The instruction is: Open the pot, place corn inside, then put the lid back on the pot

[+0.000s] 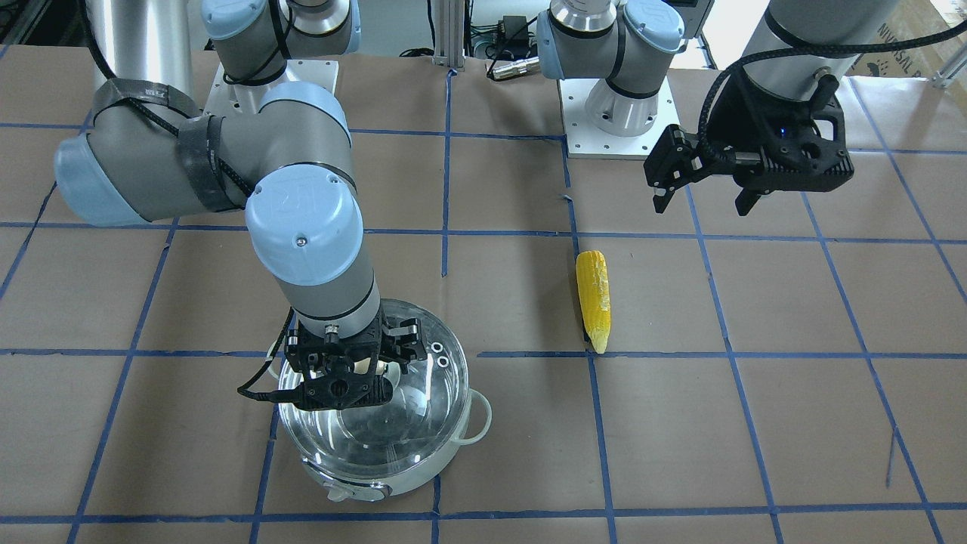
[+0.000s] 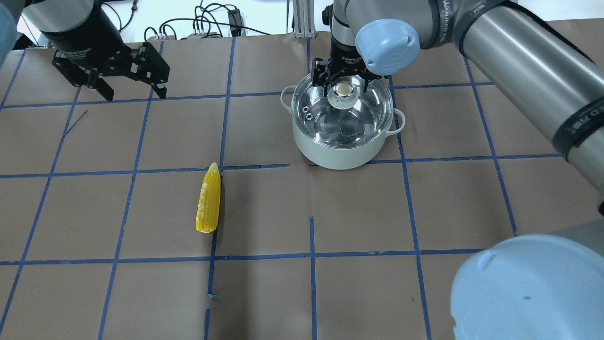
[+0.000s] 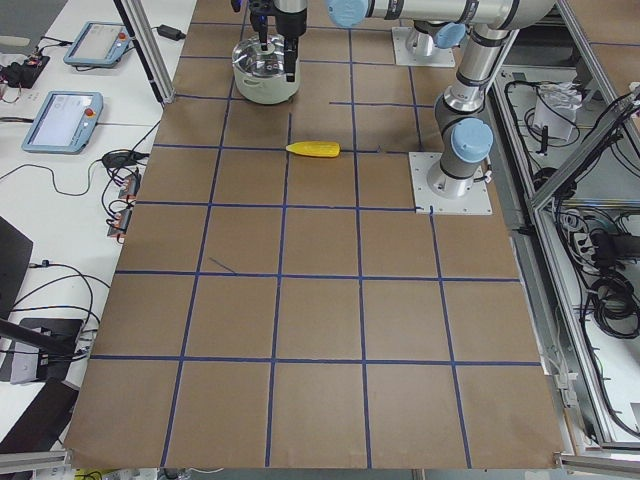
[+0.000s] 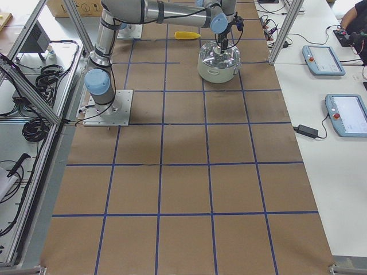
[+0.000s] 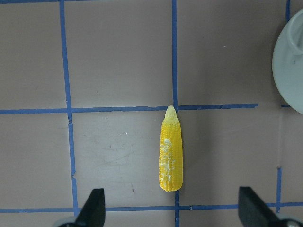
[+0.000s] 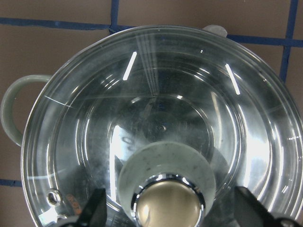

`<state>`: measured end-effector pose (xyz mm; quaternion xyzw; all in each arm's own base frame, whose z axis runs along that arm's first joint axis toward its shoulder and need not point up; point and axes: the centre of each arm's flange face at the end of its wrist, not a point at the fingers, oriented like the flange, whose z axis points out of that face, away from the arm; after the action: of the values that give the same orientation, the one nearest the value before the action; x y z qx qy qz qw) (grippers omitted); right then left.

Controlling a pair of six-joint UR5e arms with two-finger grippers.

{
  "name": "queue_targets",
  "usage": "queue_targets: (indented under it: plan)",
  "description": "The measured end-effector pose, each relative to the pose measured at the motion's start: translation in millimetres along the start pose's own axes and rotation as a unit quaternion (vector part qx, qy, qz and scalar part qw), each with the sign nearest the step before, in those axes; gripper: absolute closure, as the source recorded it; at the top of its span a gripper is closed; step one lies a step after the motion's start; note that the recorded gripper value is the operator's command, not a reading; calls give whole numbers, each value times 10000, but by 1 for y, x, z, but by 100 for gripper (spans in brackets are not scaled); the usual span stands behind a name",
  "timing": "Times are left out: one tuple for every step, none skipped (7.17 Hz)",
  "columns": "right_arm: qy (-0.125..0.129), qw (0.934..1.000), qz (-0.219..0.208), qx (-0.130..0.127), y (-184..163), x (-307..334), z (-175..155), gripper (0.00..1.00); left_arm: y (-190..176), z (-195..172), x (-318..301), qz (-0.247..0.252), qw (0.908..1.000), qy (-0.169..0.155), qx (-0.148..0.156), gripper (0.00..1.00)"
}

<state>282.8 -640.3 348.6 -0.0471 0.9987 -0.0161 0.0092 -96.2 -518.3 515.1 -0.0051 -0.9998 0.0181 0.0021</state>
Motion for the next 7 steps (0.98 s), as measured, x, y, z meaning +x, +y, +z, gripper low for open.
queue_targets:
  plan:
    - [0,10000,0,-2,0,1,0,23,0,0,0,0,10000,1,0,0]
    - [1,10000,0,-5,0,1,0,28,0,0,0,0,10000,1,0,0]
    - [0,10000,0,-2,-1,1,0,30,-1,0,0,-2,10000,5,1,0]
    - [0,10000,-3,2,-1,1,-1,30,0,0,-1,-7,10000,13,1,0]
    - [-2,10000,-5,4,-1,1,-1,31,-1,0,-2,-11,10000,19,2,0]
    - [-6,10000,-5,7,-1,1,-1,36,-1,0,-2,-15,10000,21,4,0]
    - [-24,10000,-6,7,-1,1,-1,42,-1,0,-2,-20,10000,22,7,0]
